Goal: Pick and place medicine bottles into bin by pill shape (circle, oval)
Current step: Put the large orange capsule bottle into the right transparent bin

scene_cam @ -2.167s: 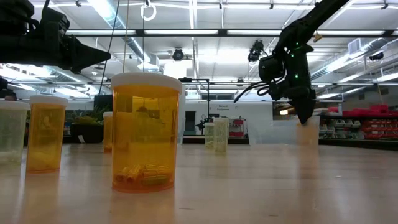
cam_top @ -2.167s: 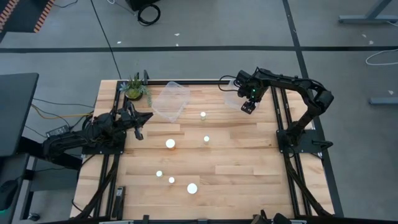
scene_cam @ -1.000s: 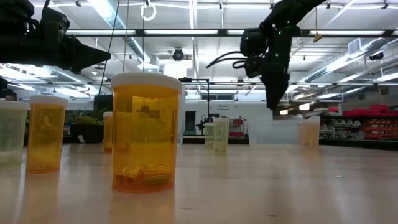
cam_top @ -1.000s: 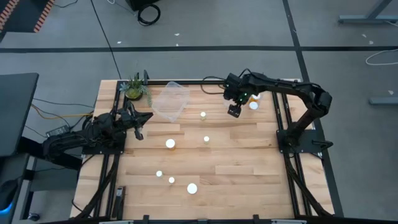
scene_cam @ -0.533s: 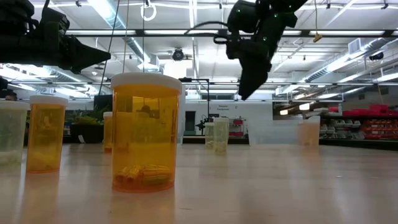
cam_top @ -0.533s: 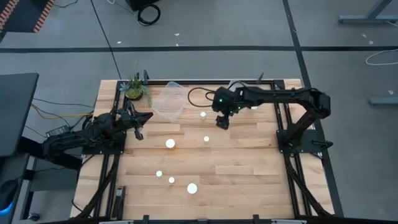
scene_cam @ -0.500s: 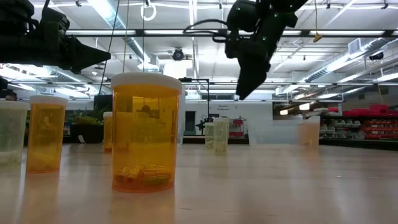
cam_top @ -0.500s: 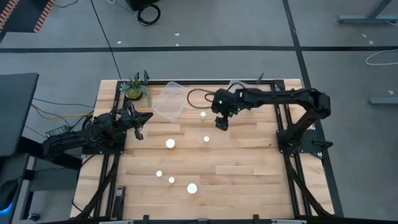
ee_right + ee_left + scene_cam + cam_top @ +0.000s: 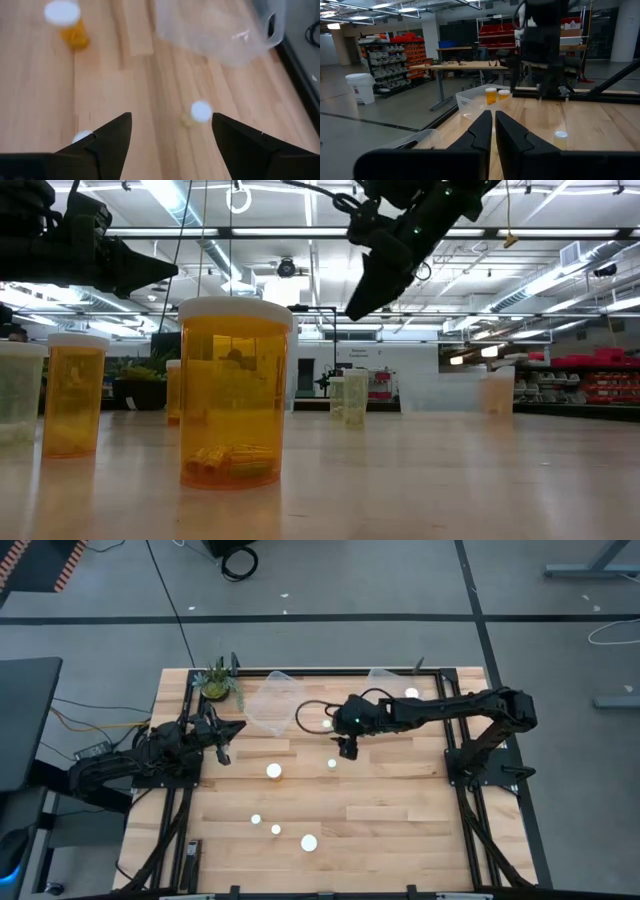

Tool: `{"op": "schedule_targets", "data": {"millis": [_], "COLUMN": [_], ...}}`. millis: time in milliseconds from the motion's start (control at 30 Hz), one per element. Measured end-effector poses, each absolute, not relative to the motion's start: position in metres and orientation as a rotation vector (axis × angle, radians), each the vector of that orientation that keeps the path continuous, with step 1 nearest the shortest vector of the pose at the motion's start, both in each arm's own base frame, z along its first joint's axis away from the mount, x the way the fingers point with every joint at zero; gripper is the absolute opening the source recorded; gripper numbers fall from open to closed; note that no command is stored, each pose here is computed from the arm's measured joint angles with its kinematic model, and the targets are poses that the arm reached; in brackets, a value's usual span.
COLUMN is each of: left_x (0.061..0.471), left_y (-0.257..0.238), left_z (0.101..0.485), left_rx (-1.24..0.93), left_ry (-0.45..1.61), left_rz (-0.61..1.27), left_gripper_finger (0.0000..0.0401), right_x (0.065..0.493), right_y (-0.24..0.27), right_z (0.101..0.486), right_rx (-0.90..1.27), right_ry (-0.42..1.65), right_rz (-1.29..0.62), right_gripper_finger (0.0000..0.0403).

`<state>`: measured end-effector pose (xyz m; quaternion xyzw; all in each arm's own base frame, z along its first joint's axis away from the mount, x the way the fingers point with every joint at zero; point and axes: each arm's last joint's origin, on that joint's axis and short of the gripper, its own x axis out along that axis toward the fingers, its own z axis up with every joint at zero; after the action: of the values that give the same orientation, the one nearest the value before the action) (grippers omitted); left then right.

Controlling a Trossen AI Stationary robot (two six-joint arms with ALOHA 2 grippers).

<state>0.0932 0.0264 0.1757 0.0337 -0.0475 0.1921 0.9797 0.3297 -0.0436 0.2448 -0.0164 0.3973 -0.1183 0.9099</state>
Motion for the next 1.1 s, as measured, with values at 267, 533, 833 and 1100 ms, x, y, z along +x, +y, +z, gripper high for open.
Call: {"op": "schedule_targets", "data": {"millis": [267,533,833,1100], "left_x": [0.093,0.093,0.093,0.103], "left_y": [0.026,0.026,0.027,0.027], "left_z": [0.176,0.175,0.177,0.183], "left_rx": [0.068,0.059,-0.336,-0.558], "left_ry": [-0.094,-0.095,-0.189,-0.108], "left_rz": [0.387,0.386,0.359,0.3], "left_gripper_finger": [0.003,0.003,0.003,0.0004], "right_x": [0.304,0.251,0.193,0.165], "right_y": [-0.036,-0.031,-0.024,-0.022], "right_z": [0.239,0.233,0.232,0.212], "right_rx": [-0.063,-0.036,0.06,0.154], "right_ry": [0.813,0.584,0.419,0.292], "right_rz": [-0.242,-0.266,-0.285,-0.34], "right_gripper_finger": [0.0282,0.0282,0.0282,0.0282]}}
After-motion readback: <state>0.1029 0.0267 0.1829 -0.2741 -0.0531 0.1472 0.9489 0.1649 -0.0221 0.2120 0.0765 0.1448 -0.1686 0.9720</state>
